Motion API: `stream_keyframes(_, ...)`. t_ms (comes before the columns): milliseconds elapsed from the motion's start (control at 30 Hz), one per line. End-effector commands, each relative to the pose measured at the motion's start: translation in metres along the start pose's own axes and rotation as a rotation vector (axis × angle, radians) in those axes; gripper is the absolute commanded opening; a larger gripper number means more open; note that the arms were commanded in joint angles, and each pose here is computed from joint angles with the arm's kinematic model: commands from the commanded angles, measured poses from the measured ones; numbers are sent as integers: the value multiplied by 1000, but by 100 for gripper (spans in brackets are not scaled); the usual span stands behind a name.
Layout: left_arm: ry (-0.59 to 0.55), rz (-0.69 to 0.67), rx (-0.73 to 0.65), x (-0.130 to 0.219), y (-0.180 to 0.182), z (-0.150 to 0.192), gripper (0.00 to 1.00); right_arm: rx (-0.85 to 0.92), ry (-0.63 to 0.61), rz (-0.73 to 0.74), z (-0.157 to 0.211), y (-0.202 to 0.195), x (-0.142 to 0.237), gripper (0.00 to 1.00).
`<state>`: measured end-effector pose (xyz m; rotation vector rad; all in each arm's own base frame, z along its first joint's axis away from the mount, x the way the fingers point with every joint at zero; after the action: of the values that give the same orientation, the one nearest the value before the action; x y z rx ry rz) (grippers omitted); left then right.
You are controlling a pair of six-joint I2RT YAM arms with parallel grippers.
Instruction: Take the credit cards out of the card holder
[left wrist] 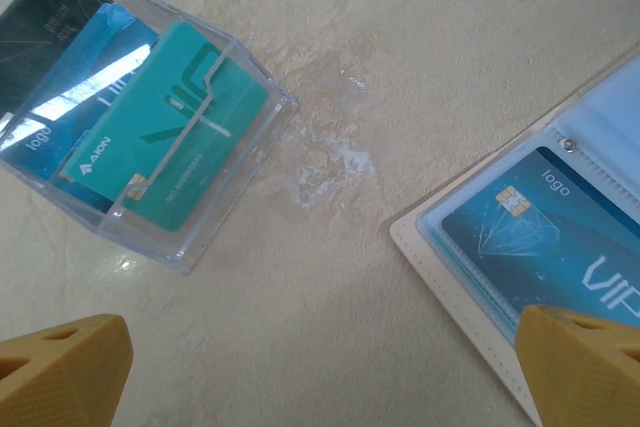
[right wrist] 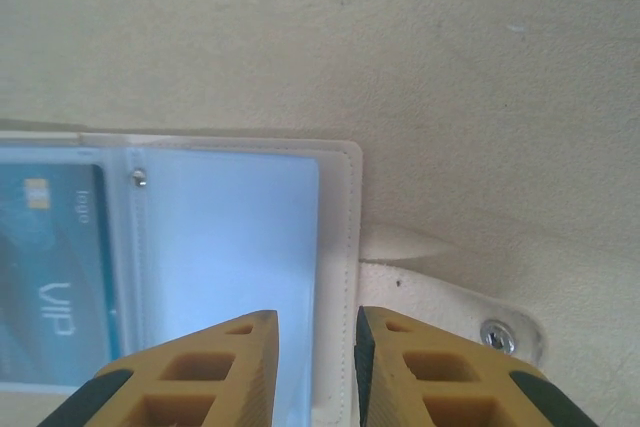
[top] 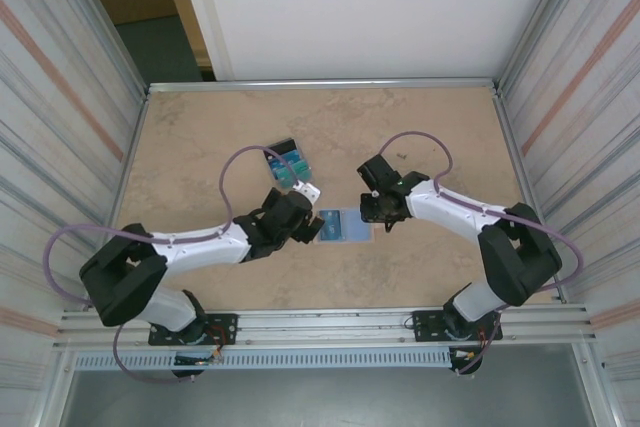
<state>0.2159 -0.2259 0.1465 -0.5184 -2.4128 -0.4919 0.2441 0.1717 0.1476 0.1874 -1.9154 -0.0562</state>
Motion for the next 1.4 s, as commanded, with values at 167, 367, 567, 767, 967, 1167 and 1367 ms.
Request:
stream_keyframes(167,-33,8,-14,-16,-11,-11,99,-96,-16,-211,-5,2,16,27)
stream_keyframes(367,-9,14,-32,-27,-17,-7,99,-129,0,-366,-8,7,12,27)
stream_keyframes(567,24,22,-42,-36,-21,-2,99,-142,40,-394,-8,10,-2,27)
stream_keyframes(767,69,-1,-65,-42,-22,6,99,-156,99,-432,-6,15,-22,26)
stream_keyframes(967,109,-25,-76,-43,-20,14,99,-183,142,-498,-1,18,-36,20)
stream_keyframes(1167,140,-35,-73,-41,-18,23,99,-214,175,-542,4,16,-49,20)
stream_keyframes(1367,151,-33,-58,-40,-19,27,99,-221,188,-562,6,17,-57,19)
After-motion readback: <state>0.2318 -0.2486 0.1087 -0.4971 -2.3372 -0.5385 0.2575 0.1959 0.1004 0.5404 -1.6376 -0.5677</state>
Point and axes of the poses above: each hand's point on the last joint's axis, 136 mm out from that joint toward the fingers, its own x axis back along the fingers, its own y axis along the line the jaws close on, z = x × y, the point moved 9 cm from there along x, back along the fingers, and after that the axes turned 4 degrees about x, right-handed, at the moved point
